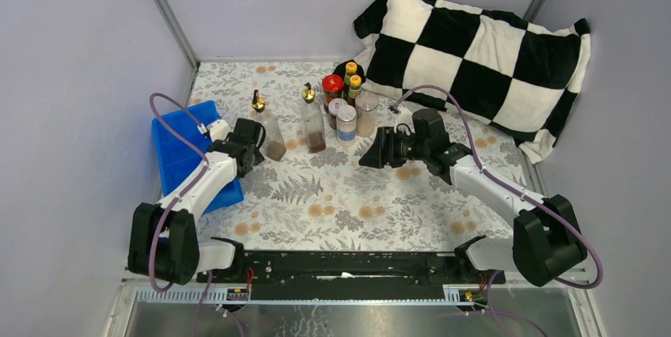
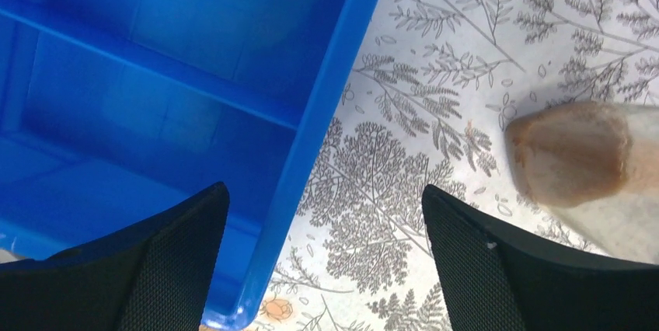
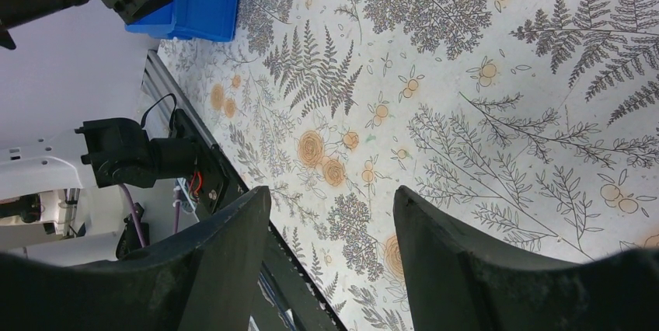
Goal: Organize the condiment bottles
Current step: Pick up the storage box at the corner of the board.
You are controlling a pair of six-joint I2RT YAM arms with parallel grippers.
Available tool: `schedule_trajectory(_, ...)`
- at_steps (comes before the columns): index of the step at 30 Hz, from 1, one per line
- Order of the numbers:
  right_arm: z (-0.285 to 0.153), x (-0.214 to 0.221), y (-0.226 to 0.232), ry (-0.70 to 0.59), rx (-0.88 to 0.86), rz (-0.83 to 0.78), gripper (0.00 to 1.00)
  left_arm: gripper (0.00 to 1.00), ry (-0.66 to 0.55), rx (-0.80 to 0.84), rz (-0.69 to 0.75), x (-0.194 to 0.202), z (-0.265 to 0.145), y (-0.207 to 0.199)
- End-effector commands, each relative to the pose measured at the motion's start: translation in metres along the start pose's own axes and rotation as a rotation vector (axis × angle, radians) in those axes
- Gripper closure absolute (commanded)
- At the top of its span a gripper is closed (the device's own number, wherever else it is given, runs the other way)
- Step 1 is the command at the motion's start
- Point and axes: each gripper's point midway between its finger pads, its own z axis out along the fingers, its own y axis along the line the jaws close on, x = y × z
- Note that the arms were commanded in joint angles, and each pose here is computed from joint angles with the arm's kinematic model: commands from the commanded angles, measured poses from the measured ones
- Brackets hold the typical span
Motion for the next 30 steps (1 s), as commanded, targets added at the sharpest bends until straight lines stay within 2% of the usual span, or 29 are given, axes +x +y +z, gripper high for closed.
schedule_trajectory(1, -0.005, -0.003, 0.015, -0.021, -0.057, -0.047, 0.33, 0.03, -0.04, 0.051, -0.027, -0.028, 0.005, -0.018)
schedule_trajectory(4, -0.004, -0.001, 0.013, -0.016, -0.054, -0.048, 0.33, 0.06, -0.037, 0.035, -0.044, -0.035, 0.01, -0.016)
schedule_trajectory(7, -0.003, 0.0, 0.011, -0.011, -0.052, -0.045, 0.33, 0.15, -0.03, 0.021, -0.063, -0.04, 0.017, -0.012)
schedule_trajectory(13, 0.001, 0.003, 0.009, -0.003, -0.06, -0.038, 0.34, 0.15, -0.052, -0.02, -0.057, -0.05, 0.022, -0.008)
schedule_trajectory(21, 0.002, 0.003, 0.009, -0.001, -0.066, -0.038, 0.34, 0.18, -0.022, -0.068, -0.046, -0.05, 0.047, -0.009)
schedule_trajectory(27, 0.002, 0.004, 0.008, 0.001, -0.067, -0.042, 0.34, 0.25, -0.013, -0.064, -0.059, -0.057, 0.06, -0.015)
schedule_trajectory(30, 0.004, 0.005, 0.007, 0.005, -0.066, -0.037, 0.34, 0.32, -0.016, -0.051, -0.067, -0.061, 0.06, -0.018)
